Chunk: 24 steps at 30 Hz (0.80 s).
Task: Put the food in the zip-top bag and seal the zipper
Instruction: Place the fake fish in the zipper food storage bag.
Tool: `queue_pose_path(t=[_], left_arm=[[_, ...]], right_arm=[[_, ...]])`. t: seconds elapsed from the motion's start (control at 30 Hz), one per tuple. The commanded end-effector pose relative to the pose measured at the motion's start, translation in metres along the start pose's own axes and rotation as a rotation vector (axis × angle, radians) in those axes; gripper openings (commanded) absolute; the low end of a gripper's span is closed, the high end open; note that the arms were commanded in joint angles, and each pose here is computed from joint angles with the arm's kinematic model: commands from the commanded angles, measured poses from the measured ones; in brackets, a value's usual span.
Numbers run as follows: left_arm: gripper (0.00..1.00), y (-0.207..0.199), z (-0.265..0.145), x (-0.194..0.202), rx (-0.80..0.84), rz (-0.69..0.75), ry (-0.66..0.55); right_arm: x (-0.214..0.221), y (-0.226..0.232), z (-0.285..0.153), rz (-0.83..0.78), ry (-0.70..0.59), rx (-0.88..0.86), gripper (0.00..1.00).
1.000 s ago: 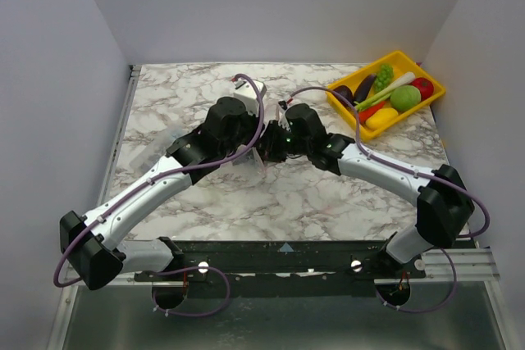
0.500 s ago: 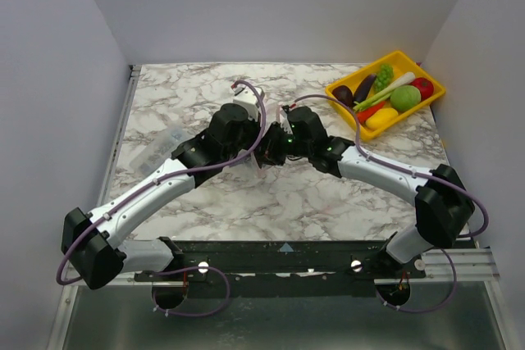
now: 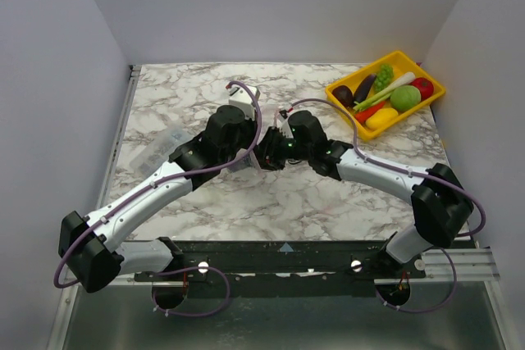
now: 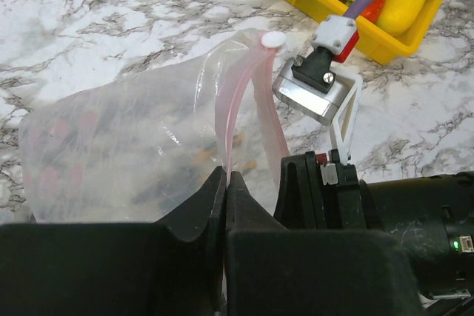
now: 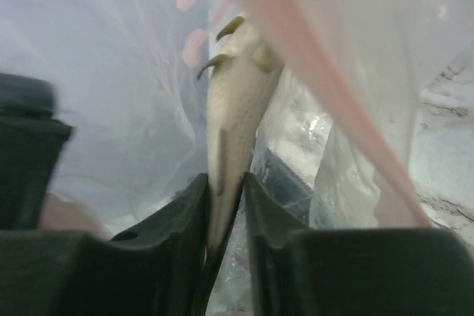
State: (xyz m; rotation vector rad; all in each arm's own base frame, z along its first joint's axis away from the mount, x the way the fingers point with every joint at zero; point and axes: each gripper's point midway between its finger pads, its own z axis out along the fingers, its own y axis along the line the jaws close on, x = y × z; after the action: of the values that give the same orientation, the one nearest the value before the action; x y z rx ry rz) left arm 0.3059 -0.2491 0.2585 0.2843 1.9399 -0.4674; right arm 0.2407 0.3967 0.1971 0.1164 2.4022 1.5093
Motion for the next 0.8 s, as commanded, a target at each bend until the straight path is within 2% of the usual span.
queue_pose_path(t=[0.0, 0.17, 0.3, 0.57, 0.77], left_arm=[[0.00, -0.005, -0.004, -0.011, 0.018, -0.017, -0.040], [0.00, -0.006, -0.007, -0.014, 0.024, -0.014, -0.046], [0.00, -0.008, -0.008, -0.014, 0.032, -0.018, -0.042], [0.00, -0.006, -0.009, -0.015, 0.024, -0.013, -0.045], [0.00, -0.004, -0.010, -0.015, 0.013, -0.001, -0.041]], right_arm=[[0.012, -0.007, -0.002, -0.049, 0.036, -0.001, 0.33], [0.004, -0.013, -0.014, -0.114, -0.005, 0.085, 0.53], [-0.004, -0.013, -0.028, -0.165, -0.047, 0.148, 0.62], [-0.025, -0.008, -0.067, -0.264, -0.163, 0.273, 0.64], [-0.069, -0.006, -0.117, -0.388, -0.367, 0.480, 0.63]])
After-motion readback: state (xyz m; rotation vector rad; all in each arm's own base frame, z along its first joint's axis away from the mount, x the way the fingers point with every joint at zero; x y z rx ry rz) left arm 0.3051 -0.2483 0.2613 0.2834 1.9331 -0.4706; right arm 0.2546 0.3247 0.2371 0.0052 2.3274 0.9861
